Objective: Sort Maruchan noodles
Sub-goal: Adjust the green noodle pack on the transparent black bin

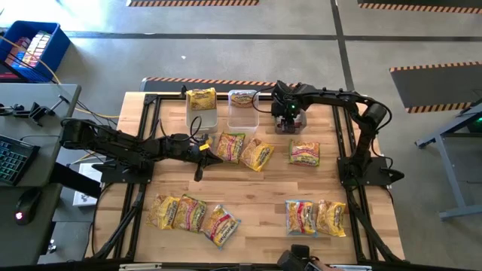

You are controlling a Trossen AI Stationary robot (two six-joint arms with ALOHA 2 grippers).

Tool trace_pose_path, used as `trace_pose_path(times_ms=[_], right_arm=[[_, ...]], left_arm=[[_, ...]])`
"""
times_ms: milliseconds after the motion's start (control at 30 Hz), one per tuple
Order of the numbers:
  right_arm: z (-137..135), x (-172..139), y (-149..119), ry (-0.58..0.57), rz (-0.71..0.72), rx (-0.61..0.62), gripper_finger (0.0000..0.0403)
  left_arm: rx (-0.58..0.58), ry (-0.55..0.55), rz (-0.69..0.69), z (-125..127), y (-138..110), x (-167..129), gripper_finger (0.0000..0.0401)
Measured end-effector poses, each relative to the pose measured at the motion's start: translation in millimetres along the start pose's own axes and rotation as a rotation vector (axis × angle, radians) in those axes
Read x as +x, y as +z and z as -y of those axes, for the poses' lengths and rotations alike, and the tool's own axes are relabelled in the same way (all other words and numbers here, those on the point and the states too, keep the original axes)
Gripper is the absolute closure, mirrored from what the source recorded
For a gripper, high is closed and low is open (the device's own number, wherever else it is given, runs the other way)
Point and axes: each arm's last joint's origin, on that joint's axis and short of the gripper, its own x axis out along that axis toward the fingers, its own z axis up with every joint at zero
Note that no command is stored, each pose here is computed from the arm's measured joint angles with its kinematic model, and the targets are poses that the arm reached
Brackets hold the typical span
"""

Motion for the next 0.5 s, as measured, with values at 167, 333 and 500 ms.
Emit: trace_pose_path(times_ms=[167,333,500], right_arm=[[0.8,-0.9,0.9,-0.012,0.012,-0.006,0.0297],[1.3,-0.5,1.4,-0.016,0.019,-0.039,0.0391],[4.0,-5.6,4.7,-0.012,0.010,-0.039,0.0390]], left_arm=[[0.000,0.000,0.000,0.0,0.0,0.0,0.0401],[0.000,0.000,0.001,0.0,0.1,0.0,0.0401],[-0.002,0.000,0.001,0.0,0.1,0.0,0.0401]])
